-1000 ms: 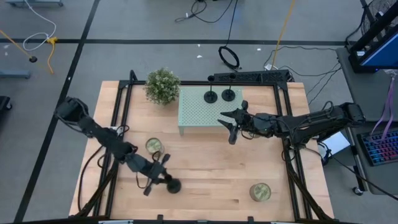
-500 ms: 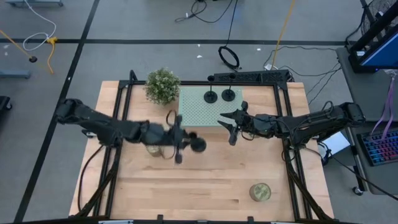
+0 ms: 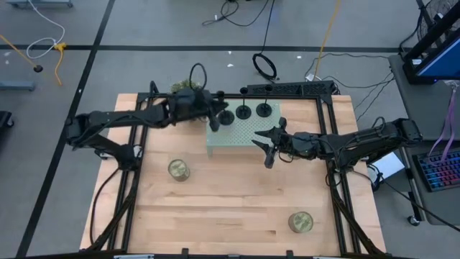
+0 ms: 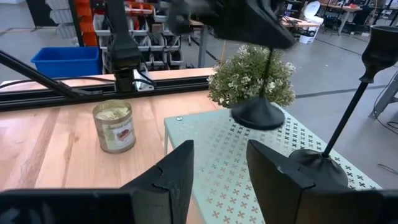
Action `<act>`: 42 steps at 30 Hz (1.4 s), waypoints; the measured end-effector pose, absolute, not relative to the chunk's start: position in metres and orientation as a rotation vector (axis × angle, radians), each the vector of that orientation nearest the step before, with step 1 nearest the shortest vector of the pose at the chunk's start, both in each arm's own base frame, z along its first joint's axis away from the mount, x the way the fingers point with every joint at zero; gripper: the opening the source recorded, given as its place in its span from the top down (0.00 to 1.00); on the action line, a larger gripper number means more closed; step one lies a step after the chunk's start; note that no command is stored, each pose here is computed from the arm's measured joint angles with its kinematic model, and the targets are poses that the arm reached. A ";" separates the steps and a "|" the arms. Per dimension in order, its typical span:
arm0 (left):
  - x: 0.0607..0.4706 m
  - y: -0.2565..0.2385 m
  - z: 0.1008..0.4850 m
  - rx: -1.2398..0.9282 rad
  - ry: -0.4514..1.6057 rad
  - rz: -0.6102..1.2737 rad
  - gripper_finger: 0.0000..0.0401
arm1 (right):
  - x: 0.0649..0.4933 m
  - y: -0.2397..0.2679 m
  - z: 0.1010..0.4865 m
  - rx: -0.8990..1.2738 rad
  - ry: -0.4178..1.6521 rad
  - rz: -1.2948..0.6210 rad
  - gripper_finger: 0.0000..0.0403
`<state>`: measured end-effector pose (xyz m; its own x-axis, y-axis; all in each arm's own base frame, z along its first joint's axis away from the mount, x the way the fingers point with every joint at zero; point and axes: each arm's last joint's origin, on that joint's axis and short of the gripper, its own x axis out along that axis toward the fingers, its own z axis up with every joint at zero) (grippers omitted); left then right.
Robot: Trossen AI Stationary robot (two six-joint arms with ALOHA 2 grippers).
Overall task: Pick & Place candle stick holders
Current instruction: Put the black candle holder on the shelf, then put the left green scented candle on the shelf
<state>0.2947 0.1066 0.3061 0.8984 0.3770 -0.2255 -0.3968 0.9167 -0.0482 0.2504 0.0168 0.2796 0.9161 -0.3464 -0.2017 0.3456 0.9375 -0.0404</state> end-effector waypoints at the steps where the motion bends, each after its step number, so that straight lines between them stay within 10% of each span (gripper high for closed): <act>1: 0.294 0.114 0.302 -0.099 0.231 0.412 0.97 | 0.250 0.017 0.280 -0.004 0.208 -0.356 0.64; 15: 0.294 0.146 0.279 -0.135 0.313 0.485 0.96 | 0.250 0.017 0.277 -0.013 0.239 -0.356 0.64; 42: 0.234 0.065 0.308 -0.176 0.622 0.389 0.57 | 0.250 0.017 0.276 -0.007 0.240 -0.357 0.64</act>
